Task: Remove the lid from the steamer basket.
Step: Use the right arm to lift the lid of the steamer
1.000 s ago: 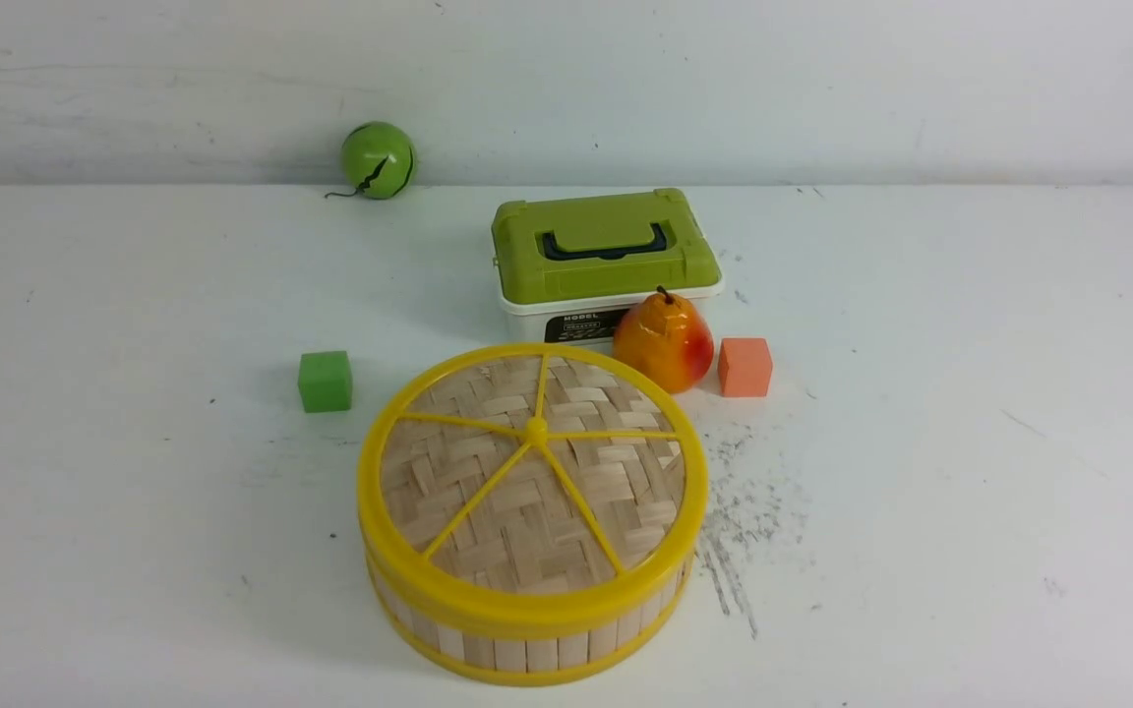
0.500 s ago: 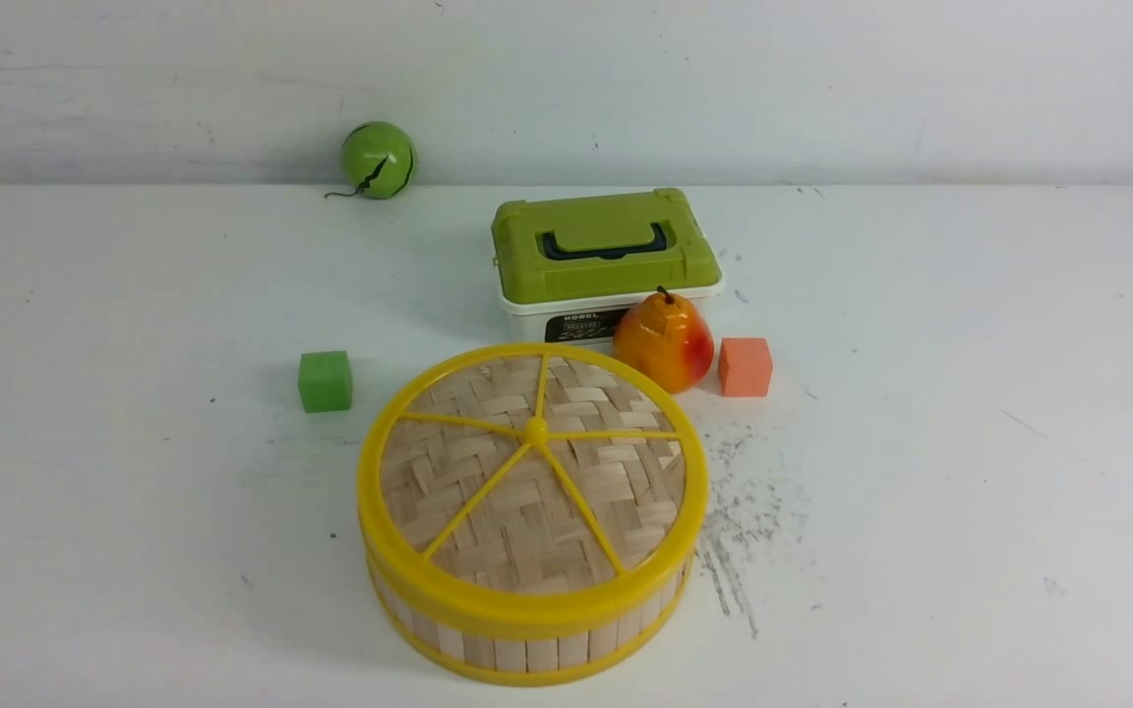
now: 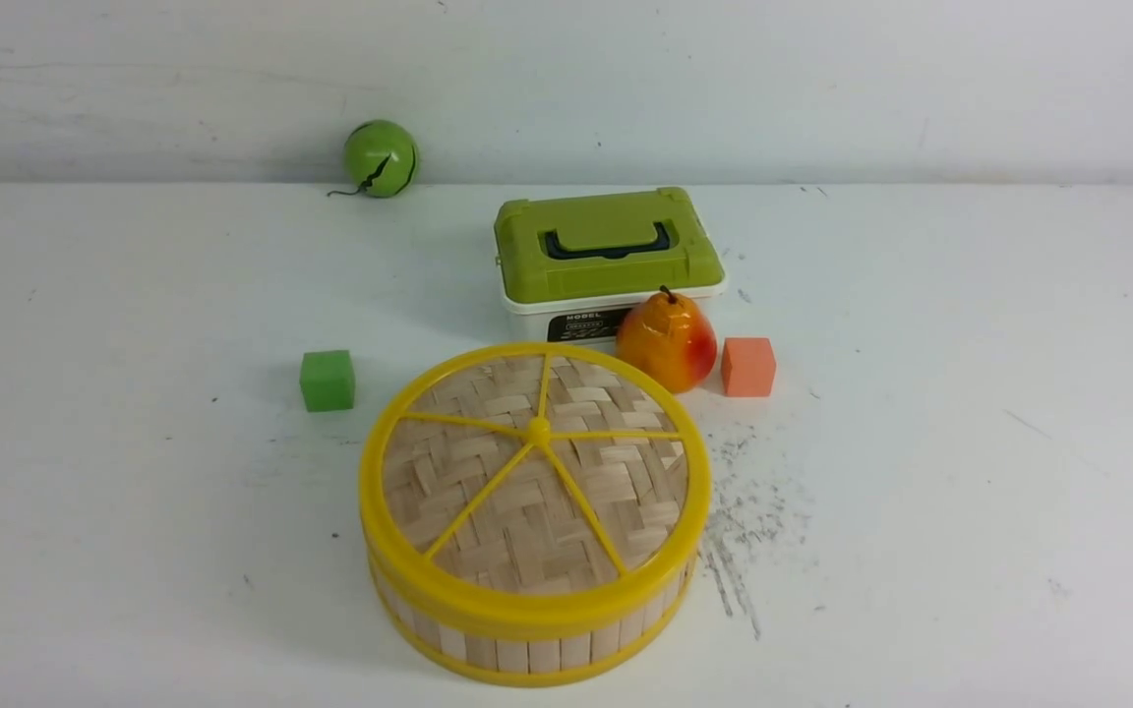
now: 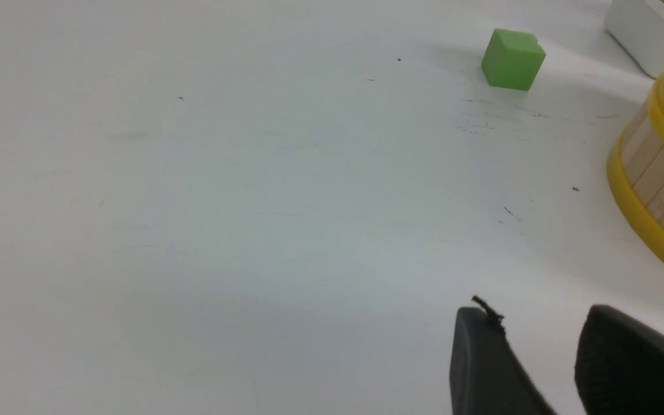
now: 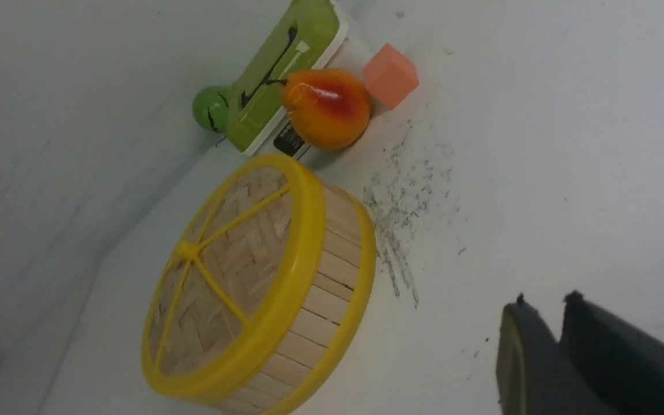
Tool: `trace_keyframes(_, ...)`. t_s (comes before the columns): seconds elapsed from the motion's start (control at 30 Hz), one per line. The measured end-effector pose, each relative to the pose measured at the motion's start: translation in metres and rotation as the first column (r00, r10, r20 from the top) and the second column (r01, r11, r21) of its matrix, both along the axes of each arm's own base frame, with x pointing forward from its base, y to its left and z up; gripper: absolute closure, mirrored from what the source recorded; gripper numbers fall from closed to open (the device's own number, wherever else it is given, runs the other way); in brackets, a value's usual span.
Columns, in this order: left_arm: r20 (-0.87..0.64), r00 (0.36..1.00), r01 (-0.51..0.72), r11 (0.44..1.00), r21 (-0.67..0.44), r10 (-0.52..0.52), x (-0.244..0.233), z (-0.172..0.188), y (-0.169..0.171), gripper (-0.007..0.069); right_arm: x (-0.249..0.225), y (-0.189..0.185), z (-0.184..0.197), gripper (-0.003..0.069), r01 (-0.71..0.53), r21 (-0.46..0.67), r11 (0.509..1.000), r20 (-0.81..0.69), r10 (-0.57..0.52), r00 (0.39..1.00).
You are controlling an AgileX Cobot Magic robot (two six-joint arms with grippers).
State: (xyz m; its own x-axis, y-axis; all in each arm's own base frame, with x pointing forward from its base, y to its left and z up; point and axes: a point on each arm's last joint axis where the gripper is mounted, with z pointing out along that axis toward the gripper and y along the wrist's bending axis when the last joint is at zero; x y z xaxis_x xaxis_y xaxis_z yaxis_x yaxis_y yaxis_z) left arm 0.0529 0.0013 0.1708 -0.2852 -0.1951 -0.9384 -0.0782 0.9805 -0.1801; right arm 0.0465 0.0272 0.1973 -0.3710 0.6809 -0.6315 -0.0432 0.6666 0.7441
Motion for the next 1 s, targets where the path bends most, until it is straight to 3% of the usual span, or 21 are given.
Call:
trace_keyframes(0.07, 0.0, 1.0, 0.0, 1.0, 0.0, 0.0, 0.0, 0.0, 0.0, 0.0386, -0.004, 0.003, 0.035, 0.0566, -0.067, -0.179, 0.982, 0.07, 0.081, 0.994)
trace_keyframes(0.13, 0.001, 1.0, 0.0, 1.0, 0.0, 0.0, 0.0, 0.0, 0.0, 0.0386, -0.001, 0.005, 0.063, 0.0573, -0.132, -0.335, 0.933, 0.046, 0.156, 0.987)
trace_keyframes(0.2, 0.001, 1.0, 0.0, 1.0, 0.0, 0.0, 0.0, 0.0, 0.0, 0.0386, 0.007, 0.007, 0.094, 0.0601, -0.217, -0.482, 0.849, -0.021, 0.237, 0.971)
trace_keyframes(0.3, 0.001, 1.0, 0.0, 1.0, 0.0, 0.0, 0.0, 0.0, 0.0, 0.0386, 0.026, 0.008, 0.138, 0.0667, -0.343, -0.605, 0.718, -0.14, 0.328, 0.934)
trace_keyframes(0.47, 0.001, 1.0, 0.0, 1.0, 0.0, 0.0, 0.0, 0.0, 0.0, 0.0386, 0.066, 0.013, 0.19, 0.068, -0.499, -0.629, 0.597, -0.288, 0.417, 0.862)
trace_keyframes(0.6, 0.001, 1.0, 0.0, 1.0, 0.0, 0.0, 0.0, 0.0, 0.0, 0.0386, 0.106, 0.03, 0.205, 0.0671, -0.653, -0.601, 0.461, -0.393, 0.54, 0.744)
trace_keyframes(0.63, 0.001, 1.0, 0.0, 1.0, 0.0, 0.0, 0.0, 0.0, 0.0, 0.0386, 0.108, 0.032, 0.206, 0.0671, -0.663, -0.598, 0.451, -0.402, 0.547, 0.734)
trace_keyframes(0.7, 0.001, 1.0, 0.0, 1.0, 0.0, 0.0, 0.0, 0.0, 0.0, 0.0386, 0.127, 0.054, 0.208, 0.067, -0.739, -0.587, 0.331, -0.468, 0.606, 0.643)
trace_keyframes(0.87, 0.001, 1.0, 0.0, 1.0, 0.0, 0.0, 0.0, 0.0, 0.0, 0.0386, 0.166, 0.104, 0.196, 0.0668, -0.804, -0.57, 0.169, -0.594, 0.591, 0.546)
trace_keyframes(1.0, 0.003, 1.0, 0.0, 1.0, 0.0, 0.0, 0.0, 0.0, 0.0, 0.0386, 0.192, 0.146, 0.19, 0.0662, -0.814, -0.57, 0.108, -0.639, 0.564, 0.523)
